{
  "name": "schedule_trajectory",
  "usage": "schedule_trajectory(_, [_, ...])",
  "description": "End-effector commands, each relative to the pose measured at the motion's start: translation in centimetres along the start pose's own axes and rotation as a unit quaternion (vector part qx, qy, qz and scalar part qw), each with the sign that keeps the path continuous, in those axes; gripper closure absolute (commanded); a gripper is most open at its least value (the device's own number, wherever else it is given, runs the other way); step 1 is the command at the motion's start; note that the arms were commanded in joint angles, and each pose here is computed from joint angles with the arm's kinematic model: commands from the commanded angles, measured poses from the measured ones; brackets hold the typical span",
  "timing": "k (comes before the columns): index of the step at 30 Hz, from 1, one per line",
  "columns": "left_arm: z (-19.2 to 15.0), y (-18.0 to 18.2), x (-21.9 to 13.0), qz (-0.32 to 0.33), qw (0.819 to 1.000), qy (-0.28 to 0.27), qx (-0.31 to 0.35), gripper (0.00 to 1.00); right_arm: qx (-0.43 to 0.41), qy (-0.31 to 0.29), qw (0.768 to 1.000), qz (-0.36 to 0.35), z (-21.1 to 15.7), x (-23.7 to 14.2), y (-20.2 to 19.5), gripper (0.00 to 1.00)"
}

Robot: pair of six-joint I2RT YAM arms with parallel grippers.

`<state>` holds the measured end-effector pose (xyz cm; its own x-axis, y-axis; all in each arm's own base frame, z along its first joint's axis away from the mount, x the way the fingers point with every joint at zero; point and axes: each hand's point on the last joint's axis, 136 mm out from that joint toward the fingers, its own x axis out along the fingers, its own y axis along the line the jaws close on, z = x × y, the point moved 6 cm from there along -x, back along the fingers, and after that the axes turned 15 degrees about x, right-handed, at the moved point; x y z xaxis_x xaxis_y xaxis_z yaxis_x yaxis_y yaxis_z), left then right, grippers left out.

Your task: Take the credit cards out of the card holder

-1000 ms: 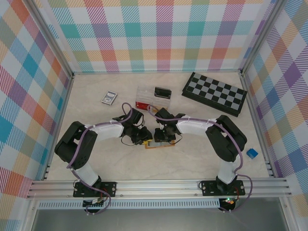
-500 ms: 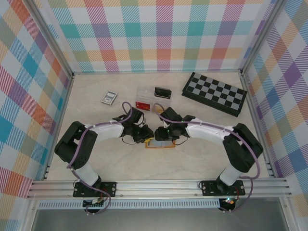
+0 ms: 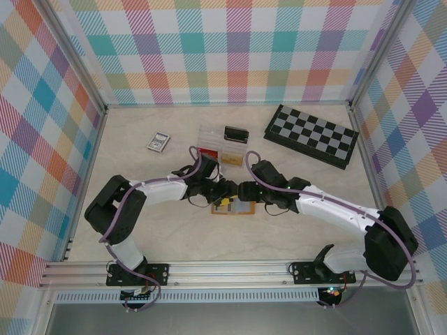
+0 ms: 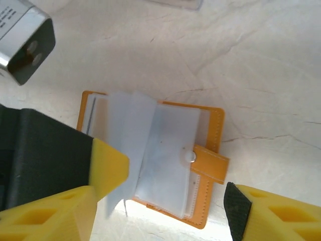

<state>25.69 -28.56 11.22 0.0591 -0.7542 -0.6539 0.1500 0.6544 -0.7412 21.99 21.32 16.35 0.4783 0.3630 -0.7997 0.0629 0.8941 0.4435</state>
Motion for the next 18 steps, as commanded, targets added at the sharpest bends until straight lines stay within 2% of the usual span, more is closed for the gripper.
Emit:
schedule_trajectory(1, [0.5, -1.1, 1.2, -0.003, 1.0, 0.004, 0.005, 0.55, 0.021, -0.032, 0.999, -0.021, 0.4, -0.6, -1.2, 0.29])
schedule_trajectory(12, [0.6, -0.3, 1.9, 0.027, 1.0, 0.016, -0.005, 0.49, 0.03, -0.036, 0.999, -0.025, 0.5, -0.8, -1.8, 0.28])
schedule_trajectory(18, [0.6, -1.2, -2.5, 0.088, 0.995, 0.003, 0.046, 0.54, 0.017, -0.015, 1.0, 0.011, 0.4, -0.4, -0.5, 0.32])
